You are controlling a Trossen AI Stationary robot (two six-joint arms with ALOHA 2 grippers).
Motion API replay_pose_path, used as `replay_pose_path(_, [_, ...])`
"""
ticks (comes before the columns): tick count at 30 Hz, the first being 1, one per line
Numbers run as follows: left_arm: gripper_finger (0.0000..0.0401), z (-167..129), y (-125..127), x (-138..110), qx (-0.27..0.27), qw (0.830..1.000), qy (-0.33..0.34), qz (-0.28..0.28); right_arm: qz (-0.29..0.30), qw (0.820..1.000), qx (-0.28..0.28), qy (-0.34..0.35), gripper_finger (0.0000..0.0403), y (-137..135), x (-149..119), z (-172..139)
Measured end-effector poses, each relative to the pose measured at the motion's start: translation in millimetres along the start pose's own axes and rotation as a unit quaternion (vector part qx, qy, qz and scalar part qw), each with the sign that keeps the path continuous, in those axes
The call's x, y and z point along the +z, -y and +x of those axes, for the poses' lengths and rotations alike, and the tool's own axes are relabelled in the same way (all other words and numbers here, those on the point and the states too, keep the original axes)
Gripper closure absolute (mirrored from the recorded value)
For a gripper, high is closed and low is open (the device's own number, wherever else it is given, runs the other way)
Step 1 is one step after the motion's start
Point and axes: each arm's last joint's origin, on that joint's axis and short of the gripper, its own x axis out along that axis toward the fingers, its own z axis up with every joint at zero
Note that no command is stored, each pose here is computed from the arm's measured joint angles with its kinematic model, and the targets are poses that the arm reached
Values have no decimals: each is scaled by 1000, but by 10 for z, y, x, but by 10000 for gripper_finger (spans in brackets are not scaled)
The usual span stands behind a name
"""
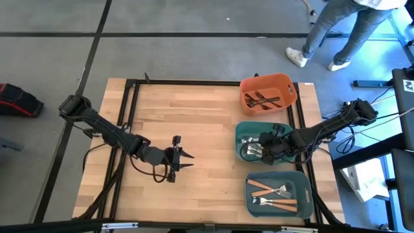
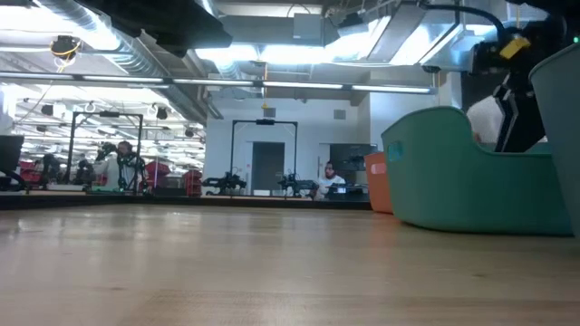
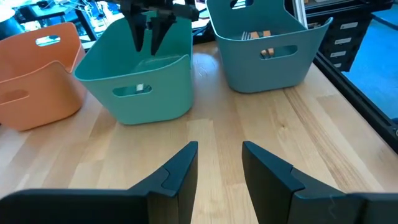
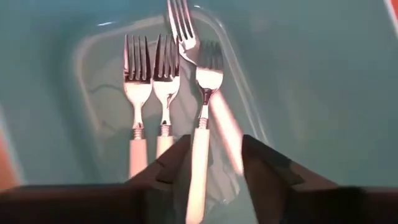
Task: Sort silverware by color (type)
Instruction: Return to Home Position
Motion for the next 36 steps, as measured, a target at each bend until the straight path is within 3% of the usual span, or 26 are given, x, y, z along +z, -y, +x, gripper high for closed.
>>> replay_pose_path(5, [281,0,1,0,0,1000,0,0,-1,1000,10,10,236,2,153,-229])
replay_pose_path(10, [281,0,11,0,-19,1000,-1,2,-8,996,26,85,233,-28,395,-490])
replay_pose_path(19, [281,31,-66,5,-5,1000,-1,-4,-56,964,107,238,233,-186,735,-659])
replay_pose_path(26, [281,55,-257,35,26,999,1,-35,-84,955,103,265,233,-59,906,-613])
replay_pose_path(30, [281,-25,-317,86,23,999,7,-25,-90,952,110,270,233,18,969,-592])
replay_pose_path(36, [281,-155,-439,116,33,999,-3,-15,-95,943,125,292,233,122,868,-697])
